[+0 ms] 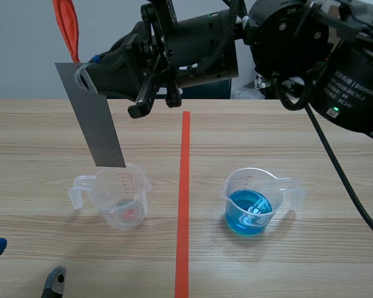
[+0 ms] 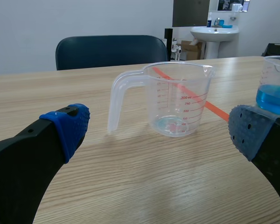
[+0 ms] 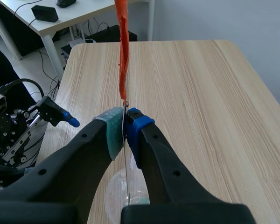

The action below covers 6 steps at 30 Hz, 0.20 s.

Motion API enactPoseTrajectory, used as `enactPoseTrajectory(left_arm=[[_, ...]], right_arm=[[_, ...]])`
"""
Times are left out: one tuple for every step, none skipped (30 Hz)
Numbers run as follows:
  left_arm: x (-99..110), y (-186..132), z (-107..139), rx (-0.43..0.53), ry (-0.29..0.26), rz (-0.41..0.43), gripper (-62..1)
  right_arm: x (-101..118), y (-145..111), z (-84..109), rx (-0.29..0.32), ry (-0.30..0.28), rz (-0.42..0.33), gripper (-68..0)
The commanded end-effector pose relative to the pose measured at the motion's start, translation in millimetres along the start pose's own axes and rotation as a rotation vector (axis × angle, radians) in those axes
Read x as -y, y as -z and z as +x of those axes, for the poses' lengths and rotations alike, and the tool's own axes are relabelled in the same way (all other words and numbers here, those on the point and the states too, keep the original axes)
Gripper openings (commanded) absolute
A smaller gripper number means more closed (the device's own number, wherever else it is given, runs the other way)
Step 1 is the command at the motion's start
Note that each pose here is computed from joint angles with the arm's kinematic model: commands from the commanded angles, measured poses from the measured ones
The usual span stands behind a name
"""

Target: Do the redox reaction experiment. lift the metal plate out of the left beaker

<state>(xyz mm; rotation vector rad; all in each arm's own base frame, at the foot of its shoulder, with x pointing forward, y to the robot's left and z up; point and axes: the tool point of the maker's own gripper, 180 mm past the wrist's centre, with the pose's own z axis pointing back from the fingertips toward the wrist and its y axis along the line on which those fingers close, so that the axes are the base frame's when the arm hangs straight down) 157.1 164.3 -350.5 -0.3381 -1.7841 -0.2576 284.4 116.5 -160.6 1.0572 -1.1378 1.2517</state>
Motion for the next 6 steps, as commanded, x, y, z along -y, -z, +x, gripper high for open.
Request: enactPoseTrajectory(left_arm=[[-2.3, 2.6, 11.0, 0.058, 0.012, 0.000, 1.4], [-2.3, 2.6, 11.0, 0.058, 0.012, 0.000, 1.4], [-2.3, 2.6, 11.0, 0.058, 0.012, 0.000, 1.4], [-2.3, 2.6, 11.0, 0.058, 0.012, 0.000, 1.4], [-2.3, 2.6, 11.0, 0.058, 0.012, 0.000, 1.4], [-2.3, 2.6, 11.0, 0.058, 0.012, 0.000, 1.4]], right_arm=[[0.1, -1.0, 18.5, 0.040, -0.030, 0.012, -66.9], [0.1, -1.0, 18.5, 0.040, -0.030, 0.012, -66.9], [0.1, -1.0, 18.5, 0.040, -0.030, 0.012, -66.9], [0.1, -1.0, 18.6, 0.041, -0.030, 0.012, -66.9], [0.1, -1.0, 18.6, 0.041, -0.030, 0.012, -66.9], [0.1, -1.0, 18.6, 0.041, -0.030, 0.012, -66.9]])
